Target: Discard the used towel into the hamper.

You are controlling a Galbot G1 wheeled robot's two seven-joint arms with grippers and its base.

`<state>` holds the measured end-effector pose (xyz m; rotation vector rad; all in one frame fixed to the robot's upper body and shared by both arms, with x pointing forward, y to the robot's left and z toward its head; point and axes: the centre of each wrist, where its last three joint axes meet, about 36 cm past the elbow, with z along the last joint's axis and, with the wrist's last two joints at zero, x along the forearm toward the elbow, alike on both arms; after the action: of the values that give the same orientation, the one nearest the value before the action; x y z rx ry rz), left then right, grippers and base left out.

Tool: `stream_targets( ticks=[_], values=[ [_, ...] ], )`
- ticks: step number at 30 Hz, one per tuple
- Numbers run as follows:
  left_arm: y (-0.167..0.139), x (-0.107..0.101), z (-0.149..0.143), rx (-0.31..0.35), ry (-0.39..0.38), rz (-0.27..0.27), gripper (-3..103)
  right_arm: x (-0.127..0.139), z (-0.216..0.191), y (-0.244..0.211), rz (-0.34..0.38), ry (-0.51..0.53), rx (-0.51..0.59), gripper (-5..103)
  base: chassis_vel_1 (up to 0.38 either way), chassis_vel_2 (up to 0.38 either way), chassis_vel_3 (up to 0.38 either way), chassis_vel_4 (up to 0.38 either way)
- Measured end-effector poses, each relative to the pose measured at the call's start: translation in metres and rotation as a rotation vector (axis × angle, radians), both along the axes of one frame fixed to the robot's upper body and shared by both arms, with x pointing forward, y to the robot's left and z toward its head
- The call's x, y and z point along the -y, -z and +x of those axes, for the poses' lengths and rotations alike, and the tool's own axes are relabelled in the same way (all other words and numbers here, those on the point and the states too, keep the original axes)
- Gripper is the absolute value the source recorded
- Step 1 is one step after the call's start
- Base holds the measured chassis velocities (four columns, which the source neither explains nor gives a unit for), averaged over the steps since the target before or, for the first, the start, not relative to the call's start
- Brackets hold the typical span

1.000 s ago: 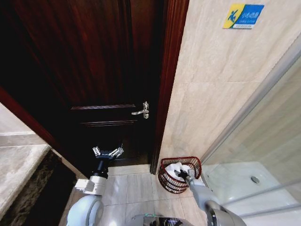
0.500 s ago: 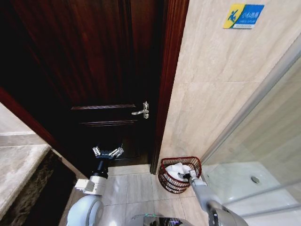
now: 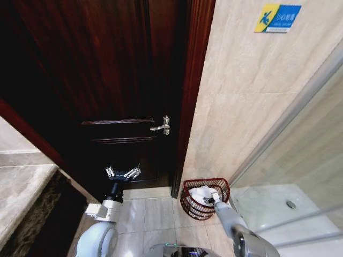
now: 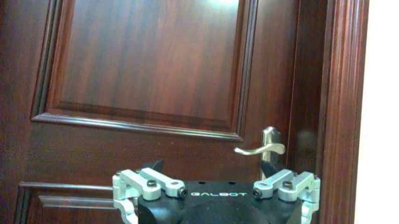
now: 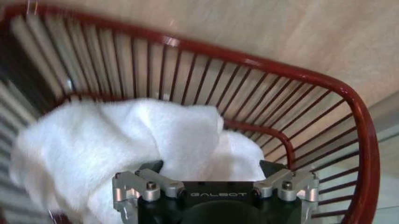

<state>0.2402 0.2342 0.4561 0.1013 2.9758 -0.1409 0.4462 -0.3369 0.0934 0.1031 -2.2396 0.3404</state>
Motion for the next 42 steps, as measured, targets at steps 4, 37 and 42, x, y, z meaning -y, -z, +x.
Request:
stream_targets(
  ticks=[4, 37, 42],
  values=[
    [0.0, 0.0, 0.0, 0.0, 0.0, 0.0, 100, 0.005, 0.005, -0.006, 0.194, 0.119, 0.067, 100, 0.0, 0.0, 0.0, 0.0],
    [0.0, 0.0, 0.0, 0.0, 0.0, 0.0, 100, -0.006, -0.076, -0.068, 0.312, 0.122, 0.204, 100, 0.0, 0.0, 0.0, 0.0],
    [0.0, 0.0, 0.0, 0.0, 0.0, 0.0, 100, -0.012, -0.107, -0.07, 0.341, 0.132, 0.314, 100, 0.0, 0.0, 0.0, 0.0]
  ],
)
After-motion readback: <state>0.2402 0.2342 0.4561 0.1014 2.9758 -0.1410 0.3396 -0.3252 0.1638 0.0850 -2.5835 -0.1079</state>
